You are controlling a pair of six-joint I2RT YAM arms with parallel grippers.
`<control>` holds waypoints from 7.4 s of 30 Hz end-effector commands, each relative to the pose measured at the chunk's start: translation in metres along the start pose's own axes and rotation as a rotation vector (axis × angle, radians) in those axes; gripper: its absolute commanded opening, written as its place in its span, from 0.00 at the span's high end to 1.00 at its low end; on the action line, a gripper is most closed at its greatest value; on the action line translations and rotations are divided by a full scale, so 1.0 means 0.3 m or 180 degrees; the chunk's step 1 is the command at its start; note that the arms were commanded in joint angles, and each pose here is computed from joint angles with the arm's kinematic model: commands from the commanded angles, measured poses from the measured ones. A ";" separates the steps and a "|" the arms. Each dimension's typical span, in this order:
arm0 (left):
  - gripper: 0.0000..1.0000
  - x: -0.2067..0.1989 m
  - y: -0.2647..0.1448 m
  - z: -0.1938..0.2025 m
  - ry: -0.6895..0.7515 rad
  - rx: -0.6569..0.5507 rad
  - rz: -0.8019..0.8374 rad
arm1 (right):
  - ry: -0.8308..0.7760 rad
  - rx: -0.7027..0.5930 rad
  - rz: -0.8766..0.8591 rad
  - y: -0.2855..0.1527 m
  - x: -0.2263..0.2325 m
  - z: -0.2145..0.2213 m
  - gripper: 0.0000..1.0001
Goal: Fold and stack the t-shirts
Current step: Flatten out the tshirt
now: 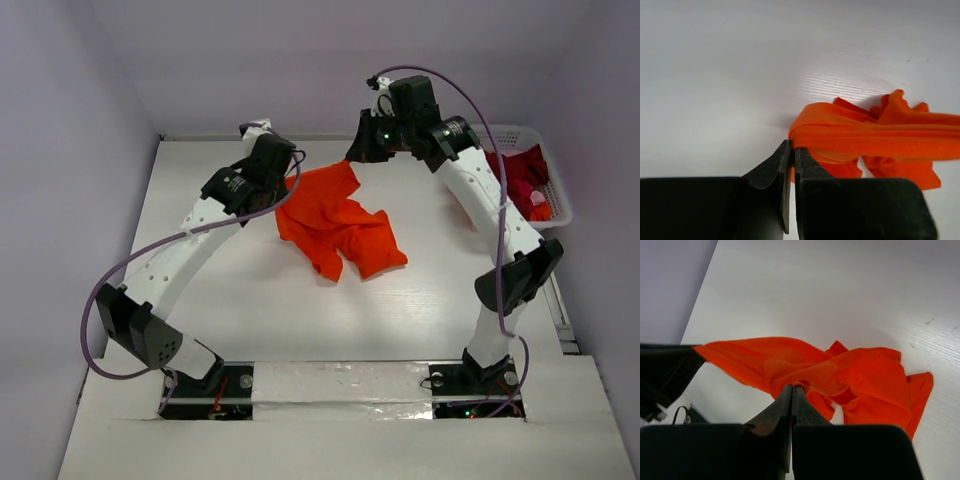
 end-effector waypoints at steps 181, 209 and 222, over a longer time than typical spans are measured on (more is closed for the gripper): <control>0.82 0.309 0.321 0.667 -0.0483 0.1607 -0.0659 | 0.0575 -0.0011 0.0492 0.223 0.102 0.111 0.20; 1.00 0.136 0.154 0.175 -0.0824 0.0937 -0.0070 | 0.0646 0.0179 0.0920 0.198 -0.005 0.264 0.24; 1.00 0.362 0.142 -0.143 -0.1169 0.0391 -0.0274 | 0.0695 0.0264 0.0895 0.211 -0.019 0.310 0.24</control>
Point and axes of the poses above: each gripper's point midway between its finger pads, its own y axis out along the fingers, its own x axis along the line the jaws close on, z = x × y, the point moved 6 cm from there along -y, back along the fingers, and after that the axes turned 13 degrees about -y, right-handed, at the moved point
